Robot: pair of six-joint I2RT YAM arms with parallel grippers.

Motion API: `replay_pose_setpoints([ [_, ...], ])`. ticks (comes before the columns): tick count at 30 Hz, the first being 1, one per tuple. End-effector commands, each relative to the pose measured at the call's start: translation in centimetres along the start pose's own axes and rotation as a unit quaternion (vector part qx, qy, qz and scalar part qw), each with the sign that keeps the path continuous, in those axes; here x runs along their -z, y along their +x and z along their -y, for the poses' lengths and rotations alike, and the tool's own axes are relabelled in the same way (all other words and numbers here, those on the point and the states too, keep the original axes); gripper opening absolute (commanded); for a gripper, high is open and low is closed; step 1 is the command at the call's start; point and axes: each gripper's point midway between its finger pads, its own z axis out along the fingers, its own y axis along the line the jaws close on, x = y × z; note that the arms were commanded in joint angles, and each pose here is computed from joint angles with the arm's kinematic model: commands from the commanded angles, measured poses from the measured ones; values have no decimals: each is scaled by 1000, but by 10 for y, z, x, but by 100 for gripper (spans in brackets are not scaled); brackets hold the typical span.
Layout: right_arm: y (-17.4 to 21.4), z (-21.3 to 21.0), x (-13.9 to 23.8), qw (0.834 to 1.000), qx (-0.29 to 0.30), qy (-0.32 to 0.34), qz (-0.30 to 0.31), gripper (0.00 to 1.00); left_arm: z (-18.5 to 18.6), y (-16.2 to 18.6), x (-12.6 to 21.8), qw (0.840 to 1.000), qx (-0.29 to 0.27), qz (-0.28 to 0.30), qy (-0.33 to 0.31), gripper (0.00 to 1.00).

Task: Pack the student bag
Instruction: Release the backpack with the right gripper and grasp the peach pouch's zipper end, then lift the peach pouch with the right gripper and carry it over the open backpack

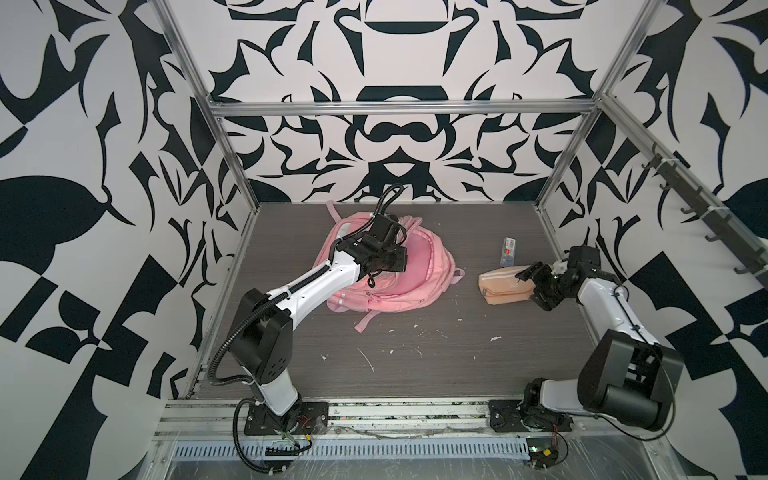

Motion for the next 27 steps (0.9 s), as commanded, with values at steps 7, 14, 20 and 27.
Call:
replay_pose_setpoints([
  [7,-32,17,-29,998,-33,19,39,77,28,-11,17,997,7,20,72,0],
  [14,-41,33,-51,997,-54,39,43,70,29,-9,19,997,16,21,76,0],
  [20,-44,40,-59,996,-62,53,43,59,27,-10,24,997,16,25,71,0],
  [27,-38,49,-57,995,-57,63,47,25,26,-10,26,997,19,27,70,0],
])
